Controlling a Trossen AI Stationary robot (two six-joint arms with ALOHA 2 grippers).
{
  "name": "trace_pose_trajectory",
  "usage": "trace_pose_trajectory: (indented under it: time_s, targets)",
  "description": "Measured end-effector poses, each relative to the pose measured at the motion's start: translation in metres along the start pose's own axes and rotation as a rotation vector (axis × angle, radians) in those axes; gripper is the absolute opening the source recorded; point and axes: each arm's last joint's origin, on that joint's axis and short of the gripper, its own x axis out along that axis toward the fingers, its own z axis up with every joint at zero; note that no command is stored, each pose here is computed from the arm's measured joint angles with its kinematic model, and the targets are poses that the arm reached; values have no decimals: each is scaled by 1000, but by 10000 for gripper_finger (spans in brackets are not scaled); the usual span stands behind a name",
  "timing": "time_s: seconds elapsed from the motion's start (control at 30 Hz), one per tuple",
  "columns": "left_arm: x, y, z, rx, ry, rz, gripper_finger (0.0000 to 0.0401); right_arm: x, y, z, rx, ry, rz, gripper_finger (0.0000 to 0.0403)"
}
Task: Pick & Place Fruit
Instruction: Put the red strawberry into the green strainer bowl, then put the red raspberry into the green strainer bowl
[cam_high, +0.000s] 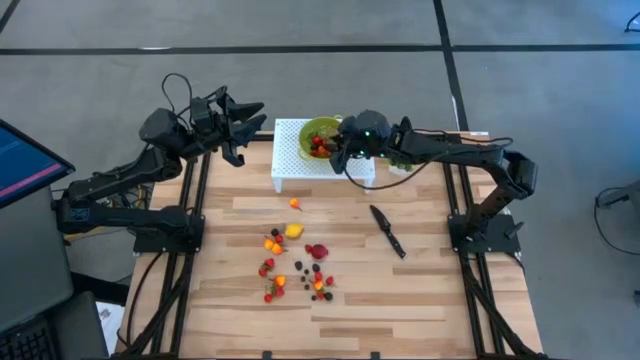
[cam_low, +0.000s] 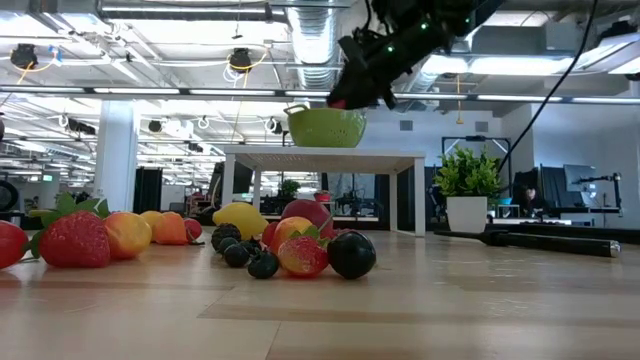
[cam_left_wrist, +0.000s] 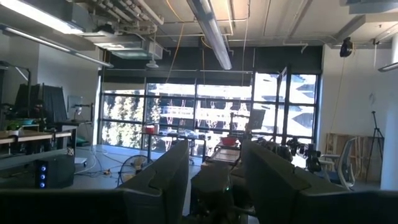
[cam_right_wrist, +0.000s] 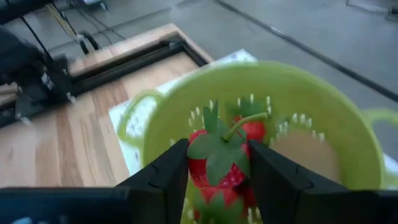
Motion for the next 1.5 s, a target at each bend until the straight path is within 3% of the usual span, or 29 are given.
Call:
trace_pose_trajectory:
  time_s: [0.5,0.73,1.1,1.3,1.5]
  targets:
    - [0,0,0,0,0,-1,142,15,-4,-5,6,-4,-7,226]
    - [0,0,0,0,0,0,142,10,1,1,1,-20,32,231]
    - [0,0,0,0,0,0,142,-36,65,50,-162,-212,265,200]
    - [0,0,0,0,0,0,142,-55,106,56,-247,-236,369,184]
    - [0,0,0,0,0,0,142,-68,136,44,-291,-154,447,173]
